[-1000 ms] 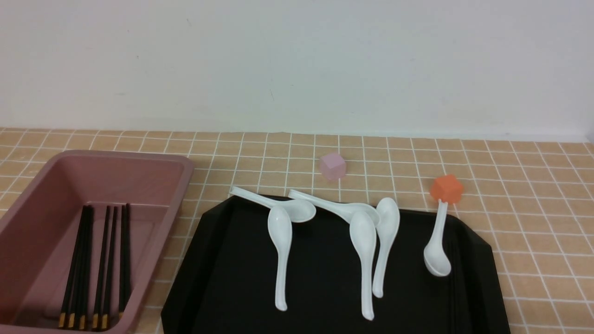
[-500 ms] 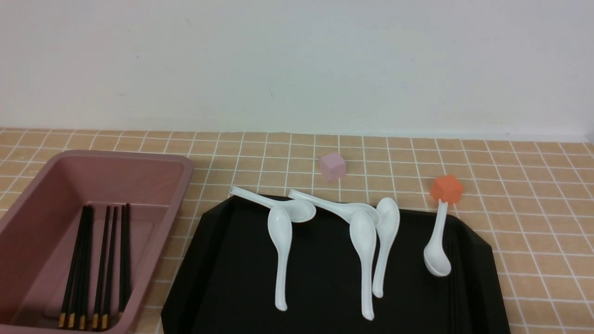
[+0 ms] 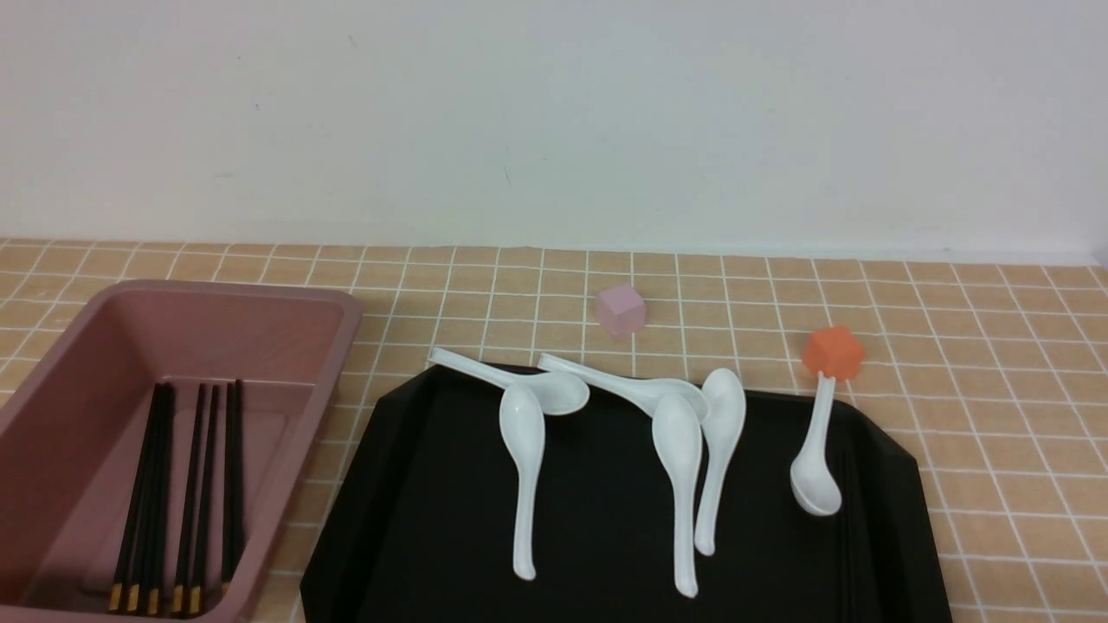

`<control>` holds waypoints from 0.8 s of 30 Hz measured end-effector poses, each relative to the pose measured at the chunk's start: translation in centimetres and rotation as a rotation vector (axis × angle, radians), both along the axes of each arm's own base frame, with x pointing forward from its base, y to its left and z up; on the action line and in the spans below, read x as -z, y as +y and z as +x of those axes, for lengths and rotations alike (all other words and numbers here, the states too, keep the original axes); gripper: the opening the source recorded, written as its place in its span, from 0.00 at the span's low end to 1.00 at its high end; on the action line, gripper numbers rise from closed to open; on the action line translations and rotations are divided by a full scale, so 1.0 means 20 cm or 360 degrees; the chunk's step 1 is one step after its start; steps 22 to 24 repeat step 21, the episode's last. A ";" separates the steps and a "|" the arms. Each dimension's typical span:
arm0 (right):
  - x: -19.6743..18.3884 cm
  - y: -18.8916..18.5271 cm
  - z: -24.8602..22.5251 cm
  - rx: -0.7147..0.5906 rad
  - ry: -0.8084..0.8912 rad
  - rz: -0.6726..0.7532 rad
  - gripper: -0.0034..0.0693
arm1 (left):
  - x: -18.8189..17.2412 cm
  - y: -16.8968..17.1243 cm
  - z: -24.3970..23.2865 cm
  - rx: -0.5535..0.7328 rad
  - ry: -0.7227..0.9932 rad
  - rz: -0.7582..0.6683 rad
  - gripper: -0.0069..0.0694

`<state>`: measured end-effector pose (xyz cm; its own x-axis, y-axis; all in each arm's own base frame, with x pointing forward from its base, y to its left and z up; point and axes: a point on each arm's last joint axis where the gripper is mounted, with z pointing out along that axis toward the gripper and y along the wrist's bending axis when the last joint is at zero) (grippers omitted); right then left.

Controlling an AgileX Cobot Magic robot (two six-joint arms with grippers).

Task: On brown tablecloth take chopsticks from black tray and put them in box.

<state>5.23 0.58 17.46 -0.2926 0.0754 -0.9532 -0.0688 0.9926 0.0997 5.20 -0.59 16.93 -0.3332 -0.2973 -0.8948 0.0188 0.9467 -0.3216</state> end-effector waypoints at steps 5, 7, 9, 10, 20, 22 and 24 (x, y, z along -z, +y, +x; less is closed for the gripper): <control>0.00 0.00 0.00 0.0000 0.0000 0.0000 0.21 | 0.00 0.00 0.00 0.0000 0.0000 0.0000 0.40; 0.00 0.00 0.00 0.0000 0.0000 0.0000 0.22 | 0.00 0.00 0.00 0.0000 0.0000 0.0000 0.40; 0.00 0.00 0.00 0.0000 0.0000 0.0000 0.22 | 0.00 0.00 0.00 0.0000 0.0000 0.0000 0.40; 0.00 0.00 0.00 0.0000 0.0000 0.0000 0.22 | 0.00 0.00 0.00 0.0000 0.0000 0.0000 0.40; 0.00 0.00 0.00 0.0000 0.0000 0.0000 0.24 | 0.00 0.00 0.00 0.0000 0.0000 0.0000 0.40; 0.00 0.00 0.00 0.0000 0.0000 0.0000 0.24 | 0.00 0.00 0.00 0.0000 0.0000 0.0000 0.40; 0.00 0.00 0.00 0.0000 0.0000 0.0000 0.24 | 0.00 0.00 0.00 0.0000 0.0000 0.0000 0.40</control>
